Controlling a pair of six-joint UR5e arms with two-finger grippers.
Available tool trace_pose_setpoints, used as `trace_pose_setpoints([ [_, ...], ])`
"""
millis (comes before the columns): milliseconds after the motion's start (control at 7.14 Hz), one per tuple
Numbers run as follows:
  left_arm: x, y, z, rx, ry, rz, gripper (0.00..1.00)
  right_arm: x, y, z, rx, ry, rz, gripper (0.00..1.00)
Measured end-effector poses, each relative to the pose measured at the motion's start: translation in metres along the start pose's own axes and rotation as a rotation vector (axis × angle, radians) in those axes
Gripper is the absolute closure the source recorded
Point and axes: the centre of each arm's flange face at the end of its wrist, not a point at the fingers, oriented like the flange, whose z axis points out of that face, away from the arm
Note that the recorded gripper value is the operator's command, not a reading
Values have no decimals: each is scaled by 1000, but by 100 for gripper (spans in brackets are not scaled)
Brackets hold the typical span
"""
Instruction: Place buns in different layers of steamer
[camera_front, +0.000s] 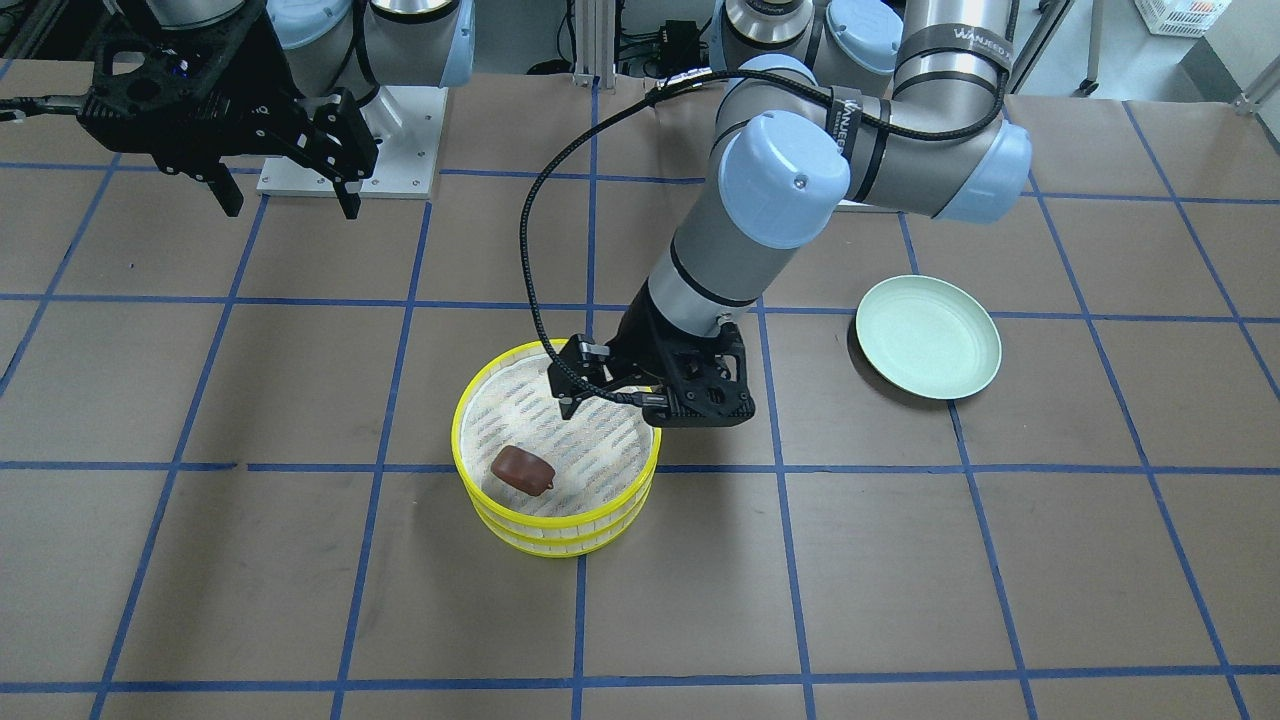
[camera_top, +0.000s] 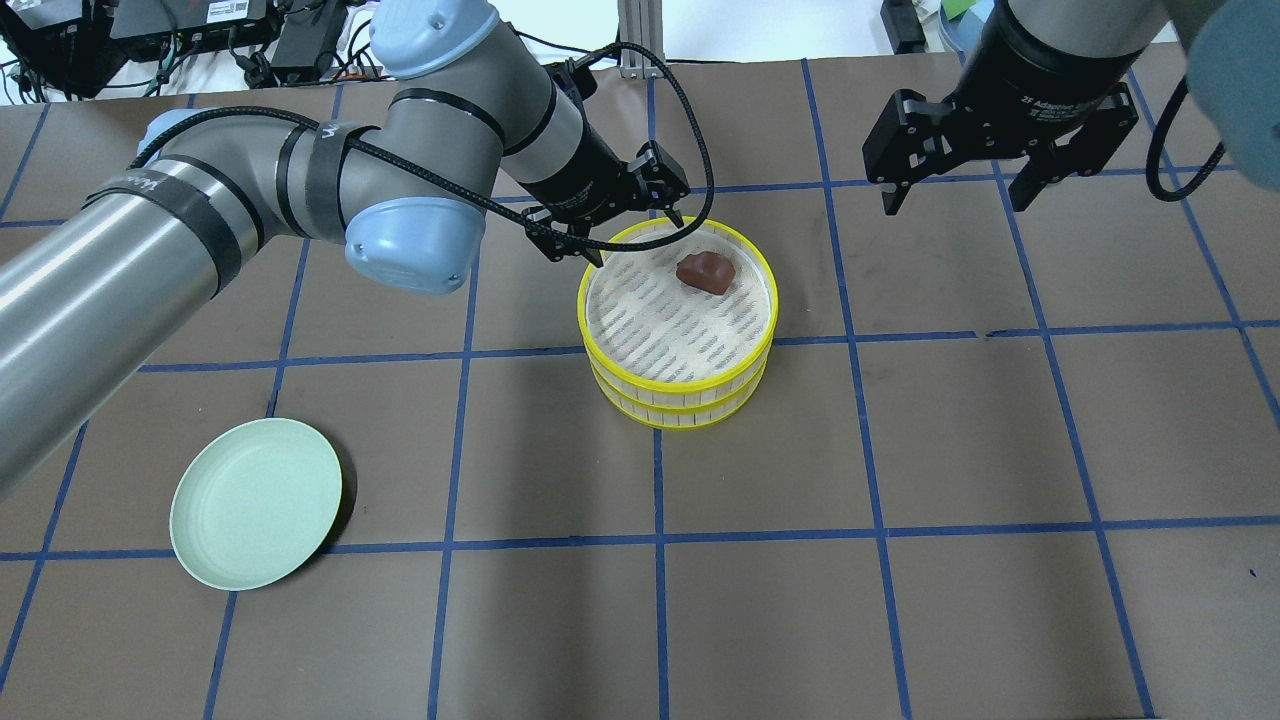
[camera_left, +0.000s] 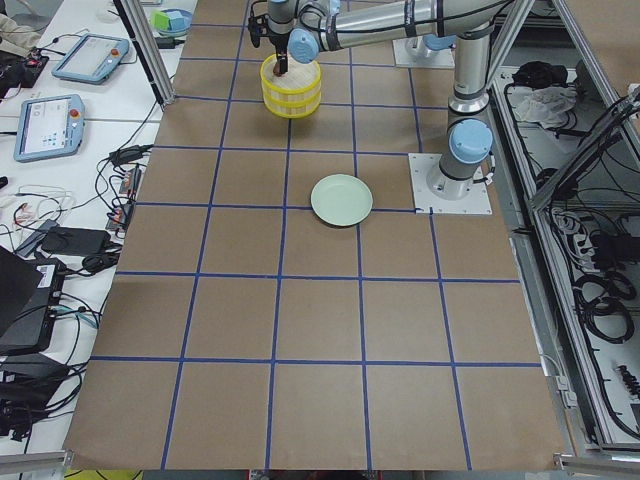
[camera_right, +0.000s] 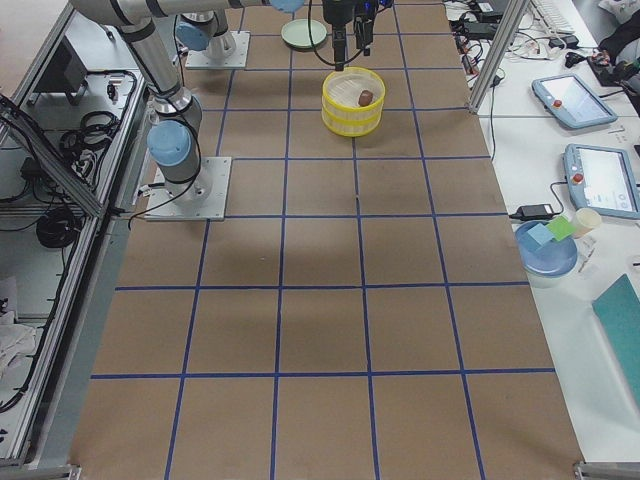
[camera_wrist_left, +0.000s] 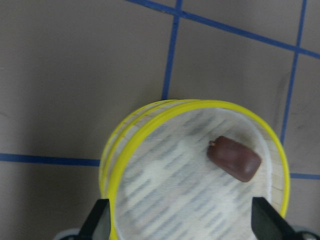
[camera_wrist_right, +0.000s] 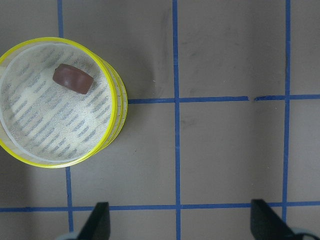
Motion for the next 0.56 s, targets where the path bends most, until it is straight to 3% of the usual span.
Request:
trace_pose_setpoints([
  [560, -67, 4, -105, -43, -246, 114, 0, 0, 0, 0, 0, 1, 0, 0],
])
